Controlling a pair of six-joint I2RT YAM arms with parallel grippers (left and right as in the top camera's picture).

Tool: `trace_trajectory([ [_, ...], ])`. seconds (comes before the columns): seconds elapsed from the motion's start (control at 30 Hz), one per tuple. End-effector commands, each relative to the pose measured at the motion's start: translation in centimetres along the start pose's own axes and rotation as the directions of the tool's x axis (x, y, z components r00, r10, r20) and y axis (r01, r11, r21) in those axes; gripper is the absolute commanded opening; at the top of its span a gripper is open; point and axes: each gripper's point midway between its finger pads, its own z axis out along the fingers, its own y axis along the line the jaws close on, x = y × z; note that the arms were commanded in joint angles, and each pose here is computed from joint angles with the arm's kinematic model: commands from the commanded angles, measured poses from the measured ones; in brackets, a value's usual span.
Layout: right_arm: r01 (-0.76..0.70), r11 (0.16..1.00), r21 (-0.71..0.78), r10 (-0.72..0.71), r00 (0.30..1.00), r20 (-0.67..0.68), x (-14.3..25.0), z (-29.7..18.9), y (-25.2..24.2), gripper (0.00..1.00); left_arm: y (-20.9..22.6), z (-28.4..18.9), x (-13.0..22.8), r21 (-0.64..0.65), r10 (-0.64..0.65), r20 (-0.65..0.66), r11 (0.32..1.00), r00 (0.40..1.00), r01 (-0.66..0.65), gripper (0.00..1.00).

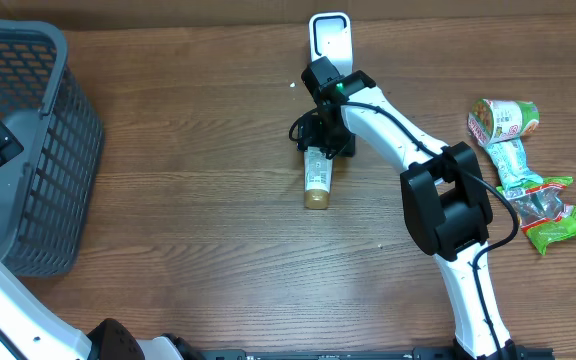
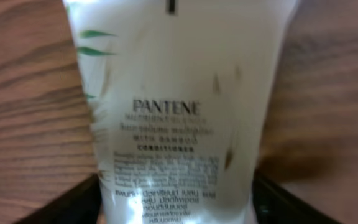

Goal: Scan the item barcode

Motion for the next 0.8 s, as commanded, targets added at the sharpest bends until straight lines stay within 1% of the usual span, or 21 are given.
trace_trajectory([
  [0.0, -0.101, 0.994, 0.038, 0.101, 0.995, 0.006, 0.1, -0.1, -0.8, 0.81, -0.1, -0.6, -0.3, 0.006, -0.007, 0.022, 1.0, 1.0, 0.007, 1.0],
  [0.1, -0.113, 0.993, 0.039, 0.113, 0.994, 0.007, -0.3, -0.3, -1.3, 0.79, -0.1, -0.6, -0.3, 0.006, -0.007, 0.022, 1.0, 1.0, 0.007, 1.0],
  [0.23, -0.135, 0.99, 0.042, 0.135, 0.991, 0.008, -0.8, -0.5, -2.2, 0.72, -0.1, -0.6, -0.3, 0.006, -0.007, 0.022, 1.0, 1.0, 0.007, 1.0],
  [0.27, -0.123, 0.992, 0.031, 0.123, 0.992, 0.002, -1.1, -0.6, -2.6, 0.69, -0.1, -0.6, -0.3, 0.006, -0.007, 0.022, 1.0, 1.0, 0.007, 1.0],
  [0.47, -0.042, 0.997, -0.064, 0.039, 0.998, -0.052, -1.2, -0.9, -2.6, 0.64, -0.1, -0.6, -0.3, 0.006, -0.007, 0.022, 1.0, 1.0, 0.007, 1.0],
  [0.57, -0.034, 0.998, -0.058, 0.03, 0.997, -0.069, -1.2, -1.3, -3.5, 0.63, -0.1, -0.6, -0.3, 0.006, -0.007, 0.022, 1.0, 1.0, 0.007, 1.0],
  [0.67, -0.058, 0.998, -0.039, 0.054, 0.994, -0.09, -1.2, -2.2, -4.7, 0.64, -0.1, -0.6, -0.3, 0.006, -0.007, 0.022, 1.0, 1.0, 0.007, 1.0],
  [0.77, -0.046, 0.999, -0.022, 0.043, 0.992, -0.121, -1.1, -4.2, -5.9, 0.74, -0.1, -0.6, -0.3, 0.006, -0.007, 0.022, 1.0, 1.0, 0.007, 1.0],
])
